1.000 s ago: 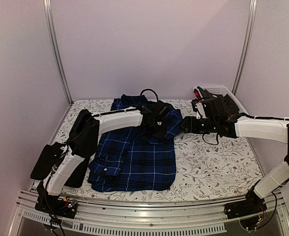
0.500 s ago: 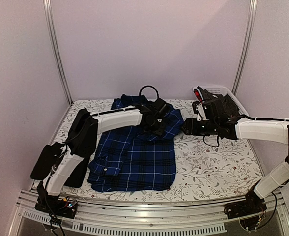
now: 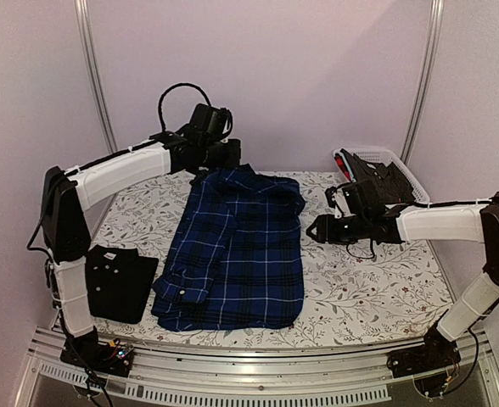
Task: Fold and stack the long sleeve shirts
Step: Pick up the corner of the shirt from the center of the board.
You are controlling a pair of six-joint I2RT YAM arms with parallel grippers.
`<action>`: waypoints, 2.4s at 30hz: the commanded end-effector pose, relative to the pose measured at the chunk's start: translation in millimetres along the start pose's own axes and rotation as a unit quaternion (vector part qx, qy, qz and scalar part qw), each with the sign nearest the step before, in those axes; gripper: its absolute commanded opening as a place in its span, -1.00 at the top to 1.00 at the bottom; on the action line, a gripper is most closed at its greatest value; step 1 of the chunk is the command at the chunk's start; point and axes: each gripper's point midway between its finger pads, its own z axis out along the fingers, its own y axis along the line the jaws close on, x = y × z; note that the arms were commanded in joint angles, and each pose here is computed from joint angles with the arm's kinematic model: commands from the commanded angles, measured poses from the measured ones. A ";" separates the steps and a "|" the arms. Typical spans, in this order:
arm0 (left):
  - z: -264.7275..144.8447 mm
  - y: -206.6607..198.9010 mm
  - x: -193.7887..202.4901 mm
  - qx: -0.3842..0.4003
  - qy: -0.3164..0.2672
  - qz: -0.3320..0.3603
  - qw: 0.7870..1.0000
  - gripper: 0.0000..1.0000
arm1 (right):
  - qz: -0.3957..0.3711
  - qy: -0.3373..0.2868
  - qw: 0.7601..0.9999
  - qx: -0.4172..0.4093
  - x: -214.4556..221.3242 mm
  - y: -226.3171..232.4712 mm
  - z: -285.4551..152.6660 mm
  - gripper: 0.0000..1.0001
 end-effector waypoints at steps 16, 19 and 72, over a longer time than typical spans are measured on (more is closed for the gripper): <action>-40.0 112.3 -59.2 -0.042 -0.093 -0.060 0.993 1.00 | -0.008 0.153 0.988 -0.003 92.6 17.8 58.0 0.03; -39.3 120.4 -64.1 -0.042 -0.098 -0.064 0.992 1.00 | -0.003 0.176 0.984 0.006 108.3 15.4 56.7 0.20; -0.2 132.1 -107.8 -0.020 -0.140 -0.064 0.988 1.00 | 0.043 0.208 0.976 0.053 155.2 -16.9 -25.4 0.54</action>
